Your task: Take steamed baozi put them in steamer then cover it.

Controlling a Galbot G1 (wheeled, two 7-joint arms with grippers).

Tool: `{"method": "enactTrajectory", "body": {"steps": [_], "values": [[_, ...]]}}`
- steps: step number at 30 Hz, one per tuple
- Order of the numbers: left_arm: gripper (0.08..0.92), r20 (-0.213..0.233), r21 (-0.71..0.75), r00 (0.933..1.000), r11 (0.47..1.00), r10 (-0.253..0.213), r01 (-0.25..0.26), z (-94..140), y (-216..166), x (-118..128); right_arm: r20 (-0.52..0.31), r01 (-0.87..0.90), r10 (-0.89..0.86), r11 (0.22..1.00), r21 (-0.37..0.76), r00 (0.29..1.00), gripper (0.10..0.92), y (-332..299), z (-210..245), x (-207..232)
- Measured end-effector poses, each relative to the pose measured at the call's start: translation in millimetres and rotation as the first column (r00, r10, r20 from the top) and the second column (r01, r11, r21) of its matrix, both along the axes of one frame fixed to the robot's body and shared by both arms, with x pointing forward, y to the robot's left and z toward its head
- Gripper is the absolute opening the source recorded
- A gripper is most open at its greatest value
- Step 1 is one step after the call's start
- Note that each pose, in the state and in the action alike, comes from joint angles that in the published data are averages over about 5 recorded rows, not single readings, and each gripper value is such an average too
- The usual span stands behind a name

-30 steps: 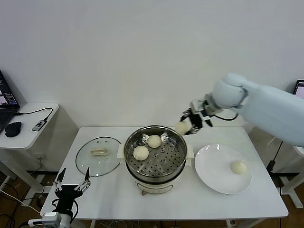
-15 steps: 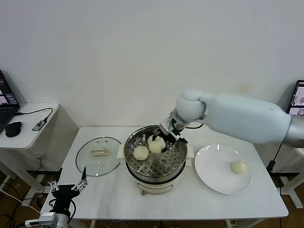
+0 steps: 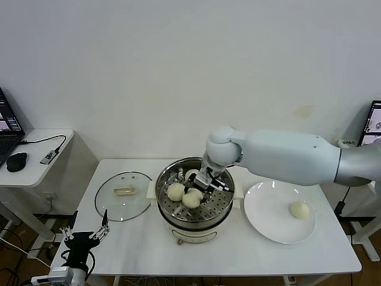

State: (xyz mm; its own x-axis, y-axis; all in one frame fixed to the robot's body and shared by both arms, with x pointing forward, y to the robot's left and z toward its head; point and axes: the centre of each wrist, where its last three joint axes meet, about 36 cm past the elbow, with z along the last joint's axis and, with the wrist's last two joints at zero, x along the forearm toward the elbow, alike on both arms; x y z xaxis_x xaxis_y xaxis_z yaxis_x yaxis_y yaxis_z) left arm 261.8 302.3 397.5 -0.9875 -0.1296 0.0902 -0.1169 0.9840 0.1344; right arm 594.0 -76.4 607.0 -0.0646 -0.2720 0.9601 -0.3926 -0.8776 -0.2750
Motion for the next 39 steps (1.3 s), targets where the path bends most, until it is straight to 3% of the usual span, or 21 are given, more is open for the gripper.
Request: {"method": "enactTrajectory", "body": {"steps": [13,23,26,32,39], "values": [[0.823,-0.003,-0.004,1.0,1.0,0.003,-0.003,-2,-1,-1,-0.02,-0.089,0.089,0.995,-0.04,0.996,0.588,1,-9,-5],[0.823,-0.002,-0.002,1.0,1.0,0.003,-0.003,-2,0,1,-0.013,-0.106,0.106,0.994,-0.034,0.994,0.803,-3,-6,-2],[0.823,0.001,0.0,1.0,1.0,0.002,-0.002,-1,0,2,-0.001,-0.089,0.089,0.996,-0.023,0.996,0.82,-6,2,1],[0.823,0.002,0.008,1.0,1.0,-0.003,0.003,-1,2,3,0.014,0.006,-0.006,1.0,0.005,1.0,0.823,-21,23,8],[0.823,0.005,0.016,0.9999,1.0,-0.015,0.015,0,3,5,0.02,0.271,-0.273,0.961,0.057,0.962,0.823,-59,46,12]]}}
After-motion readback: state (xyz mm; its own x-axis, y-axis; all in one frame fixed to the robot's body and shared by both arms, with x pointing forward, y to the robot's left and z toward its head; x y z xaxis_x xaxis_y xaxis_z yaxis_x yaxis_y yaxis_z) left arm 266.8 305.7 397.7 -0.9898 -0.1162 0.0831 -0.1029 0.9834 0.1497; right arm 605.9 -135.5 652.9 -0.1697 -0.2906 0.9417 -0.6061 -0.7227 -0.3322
